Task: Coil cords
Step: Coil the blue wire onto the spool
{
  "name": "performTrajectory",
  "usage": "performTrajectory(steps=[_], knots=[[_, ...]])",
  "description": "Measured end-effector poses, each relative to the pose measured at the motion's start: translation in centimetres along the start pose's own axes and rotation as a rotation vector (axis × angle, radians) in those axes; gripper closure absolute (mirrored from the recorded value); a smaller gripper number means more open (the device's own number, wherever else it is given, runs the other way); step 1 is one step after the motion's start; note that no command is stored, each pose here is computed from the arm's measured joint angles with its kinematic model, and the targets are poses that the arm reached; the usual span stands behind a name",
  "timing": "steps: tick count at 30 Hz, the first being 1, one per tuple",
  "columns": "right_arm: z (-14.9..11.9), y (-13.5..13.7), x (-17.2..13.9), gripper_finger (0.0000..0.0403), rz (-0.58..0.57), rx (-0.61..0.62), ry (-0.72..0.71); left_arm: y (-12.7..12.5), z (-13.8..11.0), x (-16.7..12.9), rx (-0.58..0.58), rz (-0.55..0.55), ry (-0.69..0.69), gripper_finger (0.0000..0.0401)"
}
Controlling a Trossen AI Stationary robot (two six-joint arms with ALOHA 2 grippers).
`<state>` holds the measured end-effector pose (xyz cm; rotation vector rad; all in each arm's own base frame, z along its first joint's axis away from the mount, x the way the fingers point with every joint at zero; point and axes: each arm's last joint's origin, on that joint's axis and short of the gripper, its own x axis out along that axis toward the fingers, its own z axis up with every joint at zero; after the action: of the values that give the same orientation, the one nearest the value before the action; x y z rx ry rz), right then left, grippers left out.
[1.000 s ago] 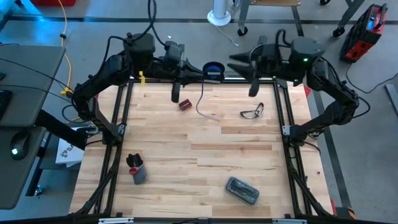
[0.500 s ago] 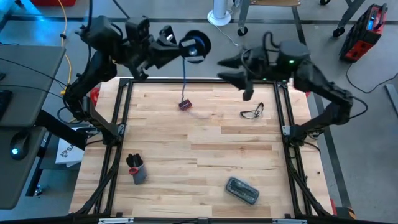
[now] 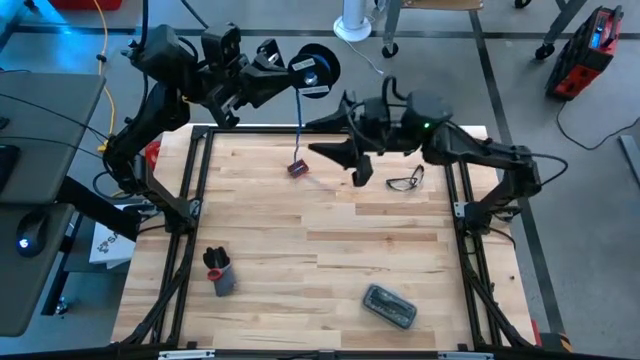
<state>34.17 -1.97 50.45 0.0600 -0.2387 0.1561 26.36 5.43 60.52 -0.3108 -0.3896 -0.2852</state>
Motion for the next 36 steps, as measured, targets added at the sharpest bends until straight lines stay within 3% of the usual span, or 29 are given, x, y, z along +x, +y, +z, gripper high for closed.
performTrajectory(steps=[10, 19, 36], knots=[[-2.1, -0.1, 2.1, 0.0199, -0.145, -0.016, -0.019, -0.1, 0.1, 0.0, -0.012, -0.007, -0.004, 0.0401], [-2.3, 0.2, 2.3, 0.0199, -0.2, -0.047, -0.016, -0.1, 0.1, 0.0, -0.012, -0.028, 0.004, 0.0401], [-2.5, 1.0, 2.5, 0.0231, -0.103, -0.056, 0.0, -0.1, 0.1, 0.0, -0.002, -0.028, 0.002, 0.0401]])
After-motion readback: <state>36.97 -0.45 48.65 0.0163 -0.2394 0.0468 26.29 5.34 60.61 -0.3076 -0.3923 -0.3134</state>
